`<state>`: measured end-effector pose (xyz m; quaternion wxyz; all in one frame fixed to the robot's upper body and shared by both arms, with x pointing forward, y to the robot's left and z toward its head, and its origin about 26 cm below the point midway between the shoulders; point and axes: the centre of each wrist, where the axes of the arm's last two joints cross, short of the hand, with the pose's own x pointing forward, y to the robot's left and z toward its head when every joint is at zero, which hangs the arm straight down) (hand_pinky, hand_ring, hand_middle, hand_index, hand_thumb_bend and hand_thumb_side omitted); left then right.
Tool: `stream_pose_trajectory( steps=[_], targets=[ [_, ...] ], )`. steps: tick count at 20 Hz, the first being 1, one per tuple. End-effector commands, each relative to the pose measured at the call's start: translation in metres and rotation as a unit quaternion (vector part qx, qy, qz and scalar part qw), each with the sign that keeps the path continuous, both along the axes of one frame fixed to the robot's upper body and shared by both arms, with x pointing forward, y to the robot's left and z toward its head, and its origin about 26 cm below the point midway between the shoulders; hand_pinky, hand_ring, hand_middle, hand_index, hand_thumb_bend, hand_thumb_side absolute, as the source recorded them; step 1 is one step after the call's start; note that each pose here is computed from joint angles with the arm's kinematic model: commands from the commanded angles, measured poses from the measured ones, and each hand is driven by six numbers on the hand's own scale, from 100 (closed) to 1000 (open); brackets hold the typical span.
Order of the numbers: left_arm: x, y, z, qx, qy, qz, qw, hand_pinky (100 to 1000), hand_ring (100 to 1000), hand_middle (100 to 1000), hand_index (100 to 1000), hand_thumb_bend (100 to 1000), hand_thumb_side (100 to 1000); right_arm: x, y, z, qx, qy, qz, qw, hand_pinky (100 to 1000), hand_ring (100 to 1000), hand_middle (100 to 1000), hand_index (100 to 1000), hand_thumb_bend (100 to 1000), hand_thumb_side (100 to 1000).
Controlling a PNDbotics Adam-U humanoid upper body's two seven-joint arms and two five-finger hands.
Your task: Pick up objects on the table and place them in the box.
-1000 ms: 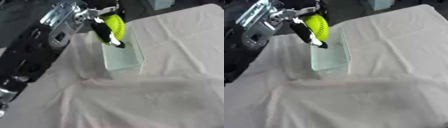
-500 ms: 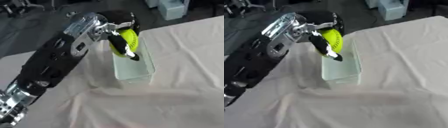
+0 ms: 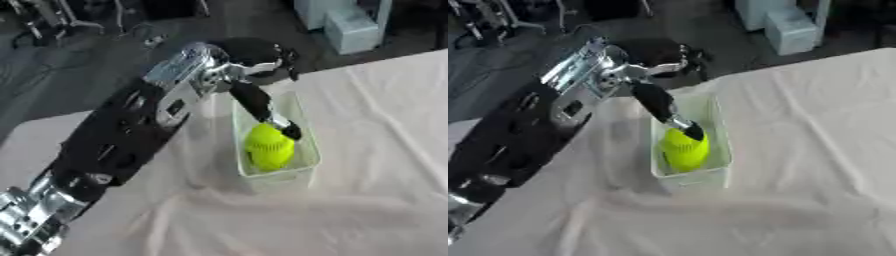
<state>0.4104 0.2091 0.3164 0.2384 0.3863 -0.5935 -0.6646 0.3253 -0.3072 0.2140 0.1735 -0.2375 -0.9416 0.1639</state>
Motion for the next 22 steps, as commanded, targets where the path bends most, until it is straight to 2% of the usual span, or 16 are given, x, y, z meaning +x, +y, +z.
stream_pose_trajectory(
  steps=[1,3,7,9,10,12,15,16,18,19,20,22],
  targets=[
    [-0.002,0.005,0.014,-0.003,-0.016,0.009,1.000,845,875,1000,925,918,927,-0.001,-0.002,0.009,-0.002,-0.013,0.001,1.000,577,694,733,918,100,1000],
    [-0.002,0.005,0.015,-0.010,-0.017,0.017,1.000,875,884,1000,935,935,933,-0.001,-0.002,0.008,-0.003,-0.012,0.001,1.000,577,694,733,918,100,999],
    [-0.003,0.005,0.018,-0.017,-0.021,0.032,0.999,878,870,1000,934,923,951,-0.001,-0.002,0.008,-0.003,-0.011,0.002,1.000,577,695,733,918,100,998],
    [-0.005,0.005,0.020,-0.022,-0.028,0.035,0.999,854,837,1000,924,863,986,-0.001,-0.002,0.007,-0.002,-0.010,0.002,1.000,577,695,733,919,100,1000],
    [-0.007,0.006,0.021,-0.027,-0.035,0.034,0.998,834,812,1000,913,796,1000,-0.001,-0.002,0.007,-0.002,-0.009,0.003,1.000,578,695,733,919,100,1000],
    [-0.014,0.006,0.024,-0.039,-0.058,0.029,0.997,821,790,1000,898,736,1000,-0.001,-0.002,0.006,-0.004,-0.007,0.004,1.000,580,698,734,920,100,1000],
    [-0.035,0.005,0.031,-0.043,-0.120,0.007,0.992,821,793,1000,888,713,1000,-0.001,-0.003,0.006,-0.007,-0.002,0.003,1.000,584,703,735,921,100,990],
    [-0.046,0.005,0.035,-0.045,-0.145,-0.006,0.988,803,762,976,861,667,996,-0.001,-0.004,0.006,-0.008,-0.001,0.001,1.000,586,704,737,921,100,1000],
    [-0.070,0.006,0.041,-0.061,-0.193,-0.038,0.979,758,715,955,847,635,981,-0.001,-0.005,0.005,-0.008,0.001,-0.002,1.000,588,705,738,920,100,1000],
    [-0.081,0.007,0.042,-0.074,-0.208,-0.053,0.974,768,726,960,850,639,981,-0.002,-0.006,0.005,-0.007,0.002,-0.003,1.000,587,705,738,920,100,1000],
    [-0.092,0.007,0.042,-0.090,-0.217,-0.070,0.970,751,672,942,844,619,972,-0.002,-0.006,0.004,-0.007,0.003,-0.004,1.000,591,707,740,919,100,1000],
    [-0.109,0.011,0.039,-0.128,-0.215,-0.101,0.963,742,638,936,847,601,970,-0.003,-0.008,0.003,-0.004,0.003,-0.008,1.000,598,714,744,919,100,1000]
  ],
)
